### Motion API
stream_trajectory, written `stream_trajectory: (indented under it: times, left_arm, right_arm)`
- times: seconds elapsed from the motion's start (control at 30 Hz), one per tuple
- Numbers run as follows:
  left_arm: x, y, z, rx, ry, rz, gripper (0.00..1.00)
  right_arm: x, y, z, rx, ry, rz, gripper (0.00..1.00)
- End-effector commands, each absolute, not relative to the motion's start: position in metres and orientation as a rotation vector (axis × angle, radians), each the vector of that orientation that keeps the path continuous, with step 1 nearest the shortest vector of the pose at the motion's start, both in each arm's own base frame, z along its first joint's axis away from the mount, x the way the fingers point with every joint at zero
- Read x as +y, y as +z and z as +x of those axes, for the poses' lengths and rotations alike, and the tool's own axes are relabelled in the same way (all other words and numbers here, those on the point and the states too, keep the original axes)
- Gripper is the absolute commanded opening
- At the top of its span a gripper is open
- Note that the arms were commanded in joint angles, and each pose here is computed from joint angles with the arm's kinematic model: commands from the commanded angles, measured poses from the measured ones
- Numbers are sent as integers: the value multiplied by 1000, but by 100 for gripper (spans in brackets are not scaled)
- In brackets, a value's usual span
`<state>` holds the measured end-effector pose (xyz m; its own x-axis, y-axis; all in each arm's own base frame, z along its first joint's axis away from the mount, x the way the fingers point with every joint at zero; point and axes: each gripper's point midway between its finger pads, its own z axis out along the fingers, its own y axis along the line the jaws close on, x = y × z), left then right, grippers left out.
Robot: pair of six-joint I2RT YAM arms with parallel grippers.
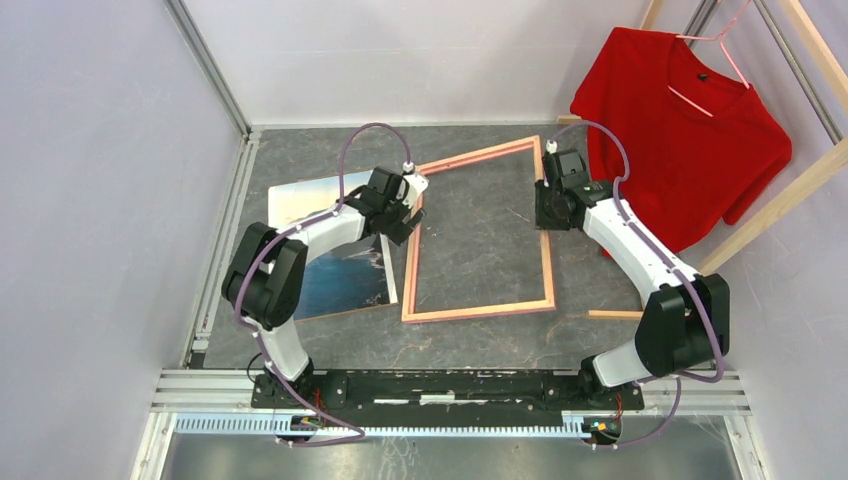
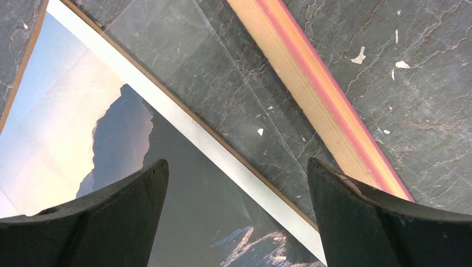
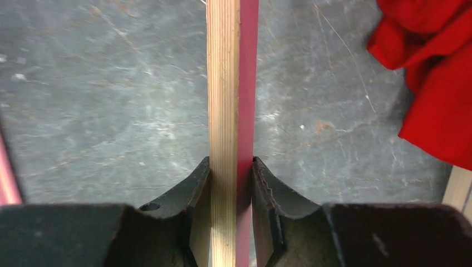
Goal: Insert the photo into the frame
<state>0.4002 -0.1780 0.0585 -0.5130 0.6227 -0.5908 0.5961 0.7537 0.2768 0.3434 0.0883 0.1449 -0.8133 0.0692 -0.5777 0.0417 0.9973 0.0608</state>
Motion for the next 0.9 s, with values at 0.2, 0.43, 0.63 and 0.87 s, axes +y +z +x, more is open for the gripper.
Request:
stream_trajectory:
  times: [0.2, 0.43, 0.63, 0.87]
  left_arm:
    - [-180, 46, 407, 2230, 135, 981, 100]
    - [-191, 39, 404, 2238, 114, 994, 100]
    - [-185, 35, 403, 2255, 148, 997, 100]
    - [-174, 34, 399, 2259, 210, 1016, 100]
  right_arm:
    - [54, 116, 345, 2498, -42, 127, 6]
    - [60, 86, 354, 2525, -17, 131, 5]
    - [58, 64, 365, 2531, -45, 133, 6]
    - [53, 36, 377, 2570, -121, 111, 10]
